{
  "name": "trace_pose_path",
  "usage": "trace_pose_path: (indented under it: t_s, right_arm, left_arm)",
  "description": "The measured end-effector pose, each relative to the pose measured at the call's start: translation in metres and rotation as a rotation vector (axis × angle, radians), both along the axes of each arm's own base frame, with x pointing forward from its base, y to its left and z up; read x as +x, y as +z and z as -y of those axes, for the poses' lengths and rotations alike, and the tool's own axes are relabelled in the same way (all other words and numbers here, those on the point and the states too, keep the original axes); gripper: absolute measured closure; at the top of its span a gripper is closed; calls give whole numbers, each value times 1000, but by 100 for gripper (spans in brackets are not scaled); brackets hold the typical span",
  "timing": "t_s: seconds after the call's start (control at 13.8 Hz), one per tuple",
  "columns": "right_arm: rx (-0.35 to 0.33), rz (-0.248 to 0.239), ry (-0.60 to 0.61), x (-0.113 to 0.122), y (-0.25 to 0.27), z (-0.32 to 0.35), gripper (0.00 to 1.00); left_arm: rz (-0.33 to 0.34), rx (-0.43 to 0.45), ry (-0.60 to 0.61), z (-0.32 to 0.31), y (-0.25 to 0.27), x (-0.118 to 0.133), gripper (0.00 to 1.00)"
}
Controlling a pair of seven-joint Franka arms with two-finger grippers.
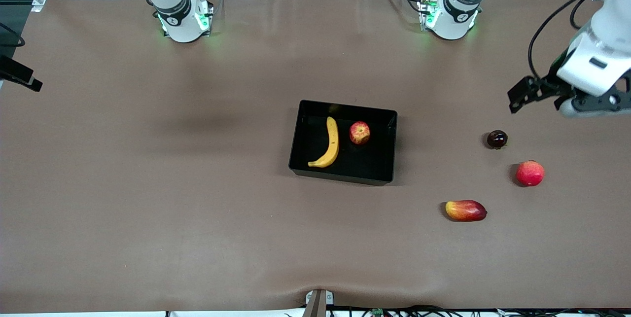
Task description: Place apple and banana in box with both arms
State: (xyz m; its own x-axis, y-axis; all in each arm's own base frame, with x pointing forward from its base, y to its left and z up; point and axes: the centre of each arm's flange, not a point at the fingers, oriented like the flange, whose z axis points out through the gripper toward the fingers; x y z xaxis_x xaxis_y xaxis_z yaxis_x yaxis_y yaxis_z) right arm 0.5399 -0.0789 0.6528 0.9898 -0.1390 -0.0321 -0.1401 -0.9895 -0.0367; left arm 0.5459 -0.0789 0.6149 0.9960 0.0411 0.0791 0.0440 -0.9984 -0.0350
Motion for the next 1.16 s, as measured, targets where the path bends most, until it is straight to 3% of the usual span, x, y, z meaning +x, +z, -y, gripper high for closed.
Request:
trace_pose_path:
  t_s: [0.36, 1.16]
  right_arm:
    - [0, -1, -1, 0, -1, 0, 0]
    - [0, -1, -1, 0, -1, 1, 0]
  left_arm:
    - [-25, 12, 2, -2, -1, -35, 0]
    - [-18, 4, -16, -9, 4, -29, 0]
